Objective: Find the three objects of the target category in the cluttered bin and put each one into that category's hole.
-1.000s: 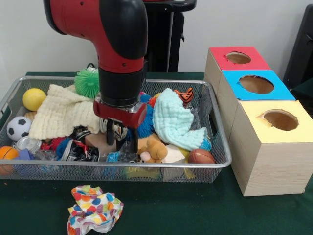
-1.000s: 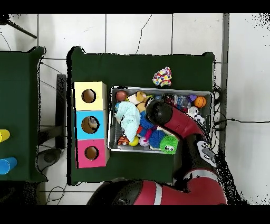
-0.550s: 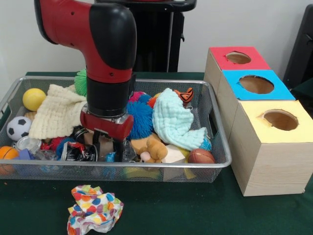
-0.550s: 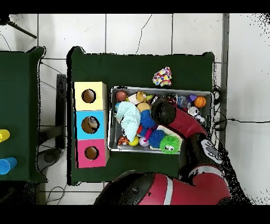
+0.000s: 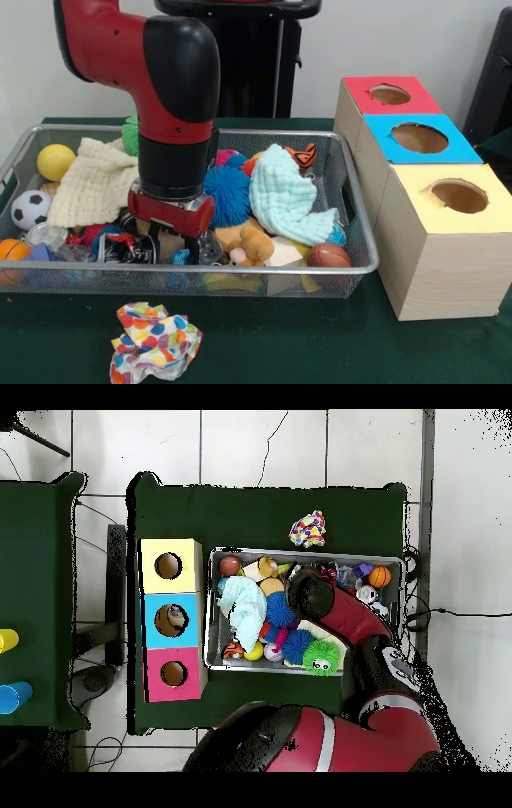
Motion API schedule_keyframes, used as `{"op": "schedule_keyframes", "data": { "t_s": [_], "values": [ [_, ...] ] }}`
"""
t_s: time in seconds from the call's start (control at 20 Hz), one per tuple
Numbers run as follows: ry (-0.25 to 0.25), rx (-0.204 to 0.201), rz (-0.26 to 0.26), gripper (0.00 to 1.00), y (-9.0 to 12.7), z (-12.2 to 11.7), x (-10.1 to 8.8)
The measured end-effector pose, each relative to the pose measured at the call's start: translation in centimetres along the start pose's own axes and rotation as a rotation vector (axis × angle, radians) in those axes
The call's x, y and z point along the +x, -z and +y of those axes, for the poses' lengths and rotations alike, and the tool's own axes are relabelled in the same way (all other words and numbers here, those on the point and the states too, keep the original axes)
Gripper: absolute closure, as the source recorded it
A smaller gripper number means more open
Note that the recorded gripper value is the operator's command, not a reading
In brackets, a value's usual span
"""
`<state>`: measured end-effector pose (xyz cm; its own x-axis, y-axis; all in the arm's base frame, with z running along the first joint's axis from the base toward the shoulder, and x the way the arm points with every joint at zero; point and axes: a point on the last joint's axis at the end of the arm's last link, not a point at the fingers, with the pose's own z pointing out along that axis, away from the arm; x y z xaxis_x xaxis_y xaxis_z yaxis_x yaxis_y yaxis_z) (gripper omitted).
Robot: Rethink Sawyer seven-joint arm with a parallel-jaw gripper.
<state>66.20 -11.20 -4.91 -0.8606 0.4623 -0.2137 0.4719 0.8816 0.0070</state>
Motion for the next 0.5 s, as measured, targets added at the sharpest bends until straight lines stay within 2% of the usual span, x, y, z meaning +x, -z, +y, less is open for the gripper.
{"op": "schedule_keyframes", "data": {
  "t_s": [0.2, 0.25, 0.5],
  "values": [
    [0.002, 0.000, 0.007, 0.00, -0.39, 0.11, 0.42],
    [0.003, 0.000, 0.008, 1.00, -0.45, 0.15, 0.46],
    [0.002, 0.000, 0.007, 1.00, -0.43, 0.12, 0.37]
  ]
}}
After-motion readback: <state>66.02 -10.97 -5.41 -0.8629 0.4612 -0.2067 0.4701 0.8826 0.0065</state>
